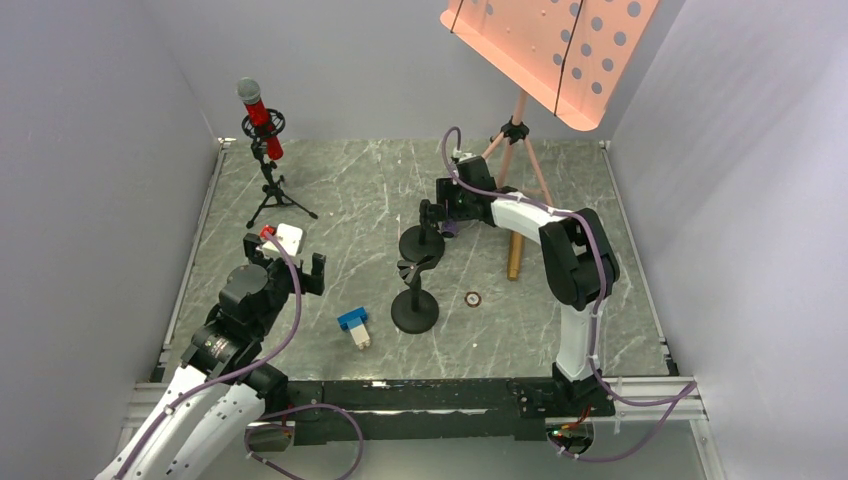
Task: Attach the microphones to the stand
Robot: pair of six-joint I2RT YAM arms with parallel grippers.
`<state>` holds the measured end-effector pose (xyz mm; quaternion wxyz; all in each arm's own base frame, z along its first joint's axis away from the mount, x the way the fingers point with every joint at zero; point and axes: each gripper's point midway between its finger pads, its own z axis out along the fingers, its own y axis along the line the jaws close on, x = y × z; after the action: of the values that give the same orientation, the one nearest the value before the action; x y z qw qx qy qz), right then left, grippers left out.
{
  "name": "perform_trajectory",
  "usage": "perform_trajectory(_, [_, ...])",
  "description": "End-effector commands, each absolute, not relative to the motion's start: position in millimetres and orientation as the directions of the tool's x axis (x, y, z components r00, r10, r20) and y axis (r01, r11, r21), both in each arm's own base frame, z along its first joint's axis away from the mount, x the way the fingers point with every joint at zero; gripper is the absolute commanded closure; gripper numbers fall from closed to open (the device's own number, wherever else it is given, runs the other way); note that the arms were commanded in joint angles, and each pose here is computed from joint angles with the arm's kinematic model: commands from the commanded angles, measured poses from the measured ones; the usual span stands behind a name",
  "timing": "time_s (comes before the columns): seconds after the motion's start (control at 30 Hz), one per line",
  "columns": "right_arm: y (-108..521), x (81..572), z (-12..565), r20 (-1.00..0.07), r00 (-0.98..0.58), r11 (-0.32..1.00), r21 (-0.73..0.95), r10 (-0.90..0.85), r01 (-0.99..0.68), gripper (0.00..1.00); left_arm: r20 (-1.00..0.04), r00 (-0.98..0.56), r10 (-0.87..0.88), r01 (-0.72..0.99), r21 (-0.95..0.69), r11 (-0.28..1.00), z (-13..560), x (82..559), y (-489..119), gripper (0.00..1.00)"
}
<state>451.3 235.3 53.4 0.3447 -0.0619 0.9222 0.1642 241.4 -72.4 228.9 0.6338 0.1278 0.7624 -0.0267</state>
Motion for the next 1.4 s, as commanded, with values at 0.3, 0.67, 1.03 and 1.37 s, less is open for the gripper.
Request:
perform_trajectory(0.3, [208.6,435.9,13.2,-0.61,-0.792,0.977,0.159,-0.016,-0.142,0.34,-0.977,-0.14,0.161,0.248,0.123,0.961,237.1,241.8,-75.2,0.01])
perform_trajectory(0.67, [193.8,423.9,0.6,-0.602,-0.796,0.99,0.062,-0.065,-0.127,0.46,-0.978,-0.133,0.159,0.248,0.122,0.961,238.5,241.2,-74.7,0.01])
perform_trajectory(1.03, [177.8,384.3,15.2,-0.551,-0.823,0.971,0.089,-0.138,-0.222,0.69,-0.982,-0.117,0.149,0.249,0.116,0.962,242.4,239.2,-74.2,0.01])
perform_trajectory(1.37, [137.9,336.4,44.5,-0.508,-0.782,0.905,0.01,-0.362,-0.426,0.67,-0.984,-0.109,0.143,0.263,0.11,0.958,244.5,237.4,-76.3,0.01])
